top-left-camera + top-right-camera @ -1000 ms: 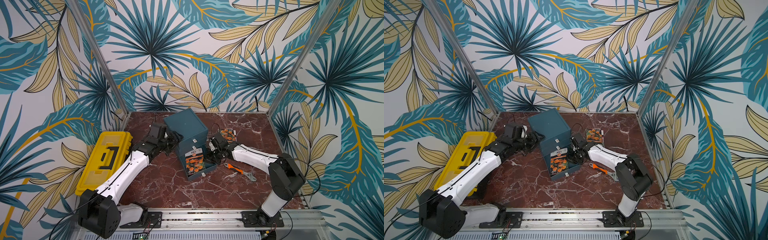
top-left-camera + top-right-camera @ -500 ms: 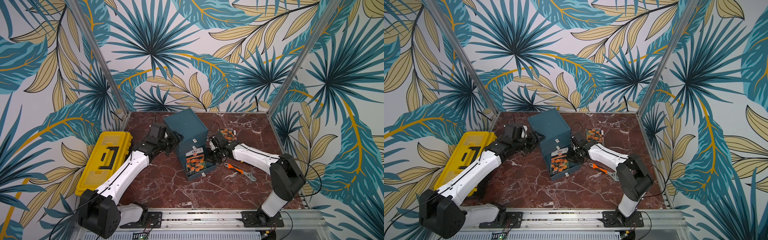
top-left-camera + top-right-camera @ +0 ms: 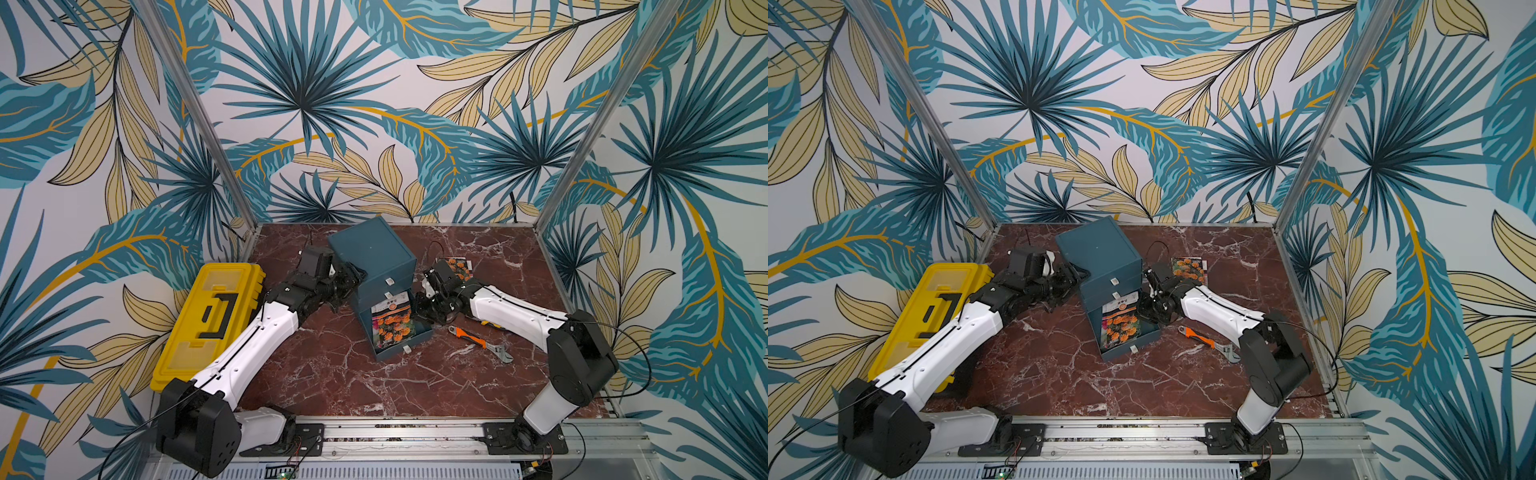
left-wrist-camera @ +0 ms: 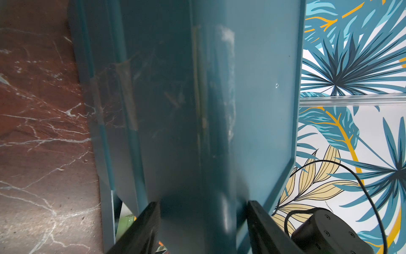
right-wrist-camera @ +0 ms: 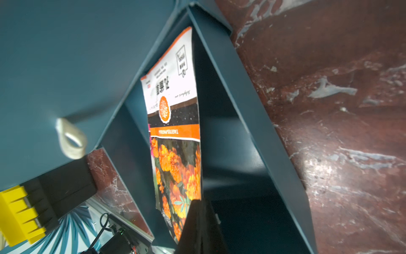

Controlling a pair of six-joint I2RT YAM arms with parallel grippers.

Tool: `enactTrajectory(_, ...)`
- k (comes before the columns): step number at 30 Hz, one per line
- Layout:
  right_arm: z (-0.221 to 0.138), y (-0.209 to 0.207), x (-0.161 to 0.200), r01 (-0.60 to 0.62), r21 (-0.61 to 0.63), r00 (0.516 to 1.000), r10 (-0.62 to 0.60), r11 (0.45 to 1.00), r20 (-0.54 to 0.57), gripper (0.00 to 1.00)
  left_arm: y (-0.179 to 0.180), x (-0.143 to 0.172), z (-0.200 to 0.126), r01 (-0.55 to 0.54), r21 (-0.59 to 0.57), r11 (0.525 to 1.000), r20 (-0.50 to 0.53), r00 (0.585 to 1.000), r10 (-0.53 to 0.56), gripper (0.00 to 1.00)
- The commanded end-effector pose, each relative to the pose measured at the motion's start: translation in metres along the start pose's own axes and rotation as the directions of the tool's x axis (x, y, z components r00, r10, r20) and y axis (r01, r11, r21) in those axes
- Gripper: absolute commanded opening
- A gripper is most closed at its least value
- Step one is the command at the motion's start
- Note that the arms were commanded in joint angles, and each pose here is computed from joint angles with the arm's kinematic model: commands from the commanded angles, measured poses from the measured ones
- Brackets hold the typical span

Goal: Take the seed bags out of the drawer
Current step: Pick up the seed packet from the drawer, then place the seed packet at the center of the board.

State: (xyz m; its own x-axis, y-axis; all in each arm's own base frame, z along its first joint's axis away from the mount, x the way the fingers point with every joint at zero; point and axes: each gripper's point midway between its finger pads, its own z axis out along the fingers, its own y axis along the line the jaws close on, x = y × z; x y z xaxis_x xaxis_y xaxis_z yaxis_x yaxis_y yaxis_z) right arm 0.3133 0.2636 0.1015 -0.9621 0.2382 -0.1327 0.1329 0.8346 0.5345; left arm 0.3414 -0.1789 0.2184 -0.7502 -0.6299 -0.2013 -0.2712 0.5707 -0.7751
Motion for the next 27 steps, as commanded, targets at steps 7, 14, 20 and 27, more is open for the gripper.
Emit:
enactTrajectory(7, -0.038, 0.016, -0.004, -0.038, -0.104, 0.999, 0.035, 0.994, -0.022, 0.0, 0.029, 0.023, 0.012, 0.016, -0.076, 0.997, -0.074, 0.997, -0.021, 0.66)
enactTrajectory(14, -0.061, 0.002, 0.01, -0.033, -0.117, 0.999, 0.028, 0.993, -0.047, 0.0, 0.029, 0.023, 0.013, 0.018, -0.076, 0.997, -0.074, 0.997, -0.023, 0.66)
enactTrajectory(20, -0.094, -0.01, 0.014, -0.043, -0.164, 0.999, 0.043, 0.986, -0.007, 0.0, 0.029, 0.022, 0.015, 0.02, -0.077, 0.997, -0.073, 0.997, -0.025, 0.66)
enactTrajectory(27, -0.138, -0.024, -0.007, -0.054, -0.209, 0.993, 0.075, 0.977, 0.094, 0.0, 0.029, 0.021, 0.013, 0.018, -0.078, 0.997, -0.071, 0.997, -0.024, 0.66)
